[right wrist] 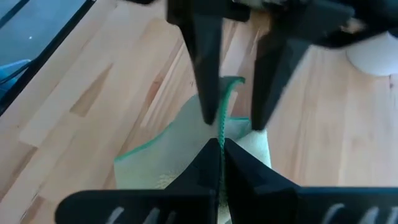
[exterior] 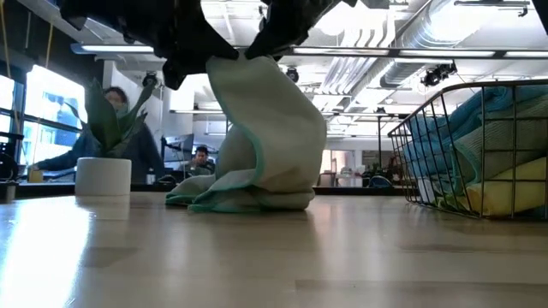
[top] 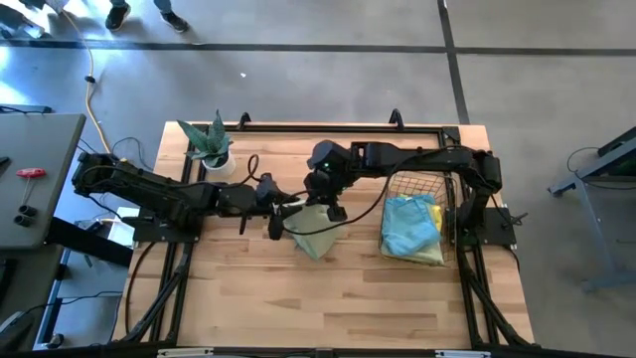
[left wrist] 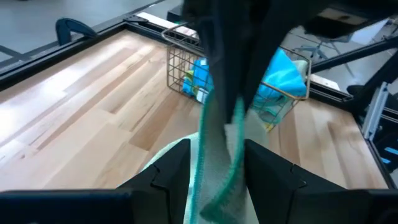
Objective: Fold microfiber towels
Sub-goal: Fold the green microfiber cloth
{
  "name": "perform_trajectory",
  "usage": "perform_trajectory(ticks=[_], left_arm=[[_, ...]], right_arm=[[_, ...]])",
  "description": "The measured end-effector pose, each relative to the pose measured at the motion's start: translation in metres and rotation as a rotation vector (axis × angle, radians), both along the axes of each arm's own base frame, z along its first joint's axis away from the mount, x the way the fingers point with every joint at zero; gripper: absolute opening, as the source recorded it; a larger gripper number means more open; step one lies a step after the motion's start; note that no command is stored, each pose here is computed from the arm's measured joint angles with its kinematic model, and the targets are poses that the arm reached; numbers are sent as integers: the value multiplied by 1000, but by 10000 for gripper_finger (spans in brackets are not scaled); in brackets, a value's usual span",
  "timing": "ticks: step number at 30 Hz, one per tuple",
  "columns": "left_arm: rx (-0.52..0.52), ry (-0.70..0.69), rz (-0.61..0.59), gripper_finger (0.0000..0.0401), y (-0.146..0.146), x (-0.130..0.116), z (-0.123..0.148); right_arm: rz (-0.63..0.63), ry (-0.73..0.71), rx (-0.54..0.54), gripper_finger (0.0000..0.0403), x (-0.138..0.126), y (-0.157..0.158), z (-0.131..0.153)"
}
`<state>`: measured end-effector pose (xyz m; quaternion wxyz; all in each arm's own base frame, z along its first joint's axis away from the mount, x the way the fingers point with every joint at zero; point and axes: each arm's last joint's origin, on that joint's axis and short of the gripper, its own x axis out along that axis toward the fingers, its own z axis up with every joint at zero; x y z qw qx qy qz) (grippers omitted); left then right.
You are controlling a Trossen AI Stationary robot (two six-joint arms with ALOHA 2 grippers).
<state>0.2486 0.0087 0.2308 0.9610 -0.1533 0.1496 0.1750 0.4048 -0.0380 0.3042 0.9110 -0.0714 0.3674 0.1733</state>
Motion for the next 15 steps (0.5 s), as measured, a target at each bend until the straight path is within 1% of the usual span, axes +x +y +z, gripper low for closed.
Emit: perform_trajectory(ticks=[5, 11, 13, 15], left_arm=[[-11, -4, 1, 133, 5, 0, 0], [-144, -35, -135, 133, 2, 1, 1], [-175, -38, -153, 133, 1, 2, 1], [-208, -45, -143, 133, 1, 2, 1]], right_arm=[[11, -14, -12, 0, 0, 0, 6], [-32, -8, -58, 0, 0, -2, 6], [-35, -7, -61, 0, 0, -2, 6], [-39, -7, -66, 0, 0, -2, 6]])
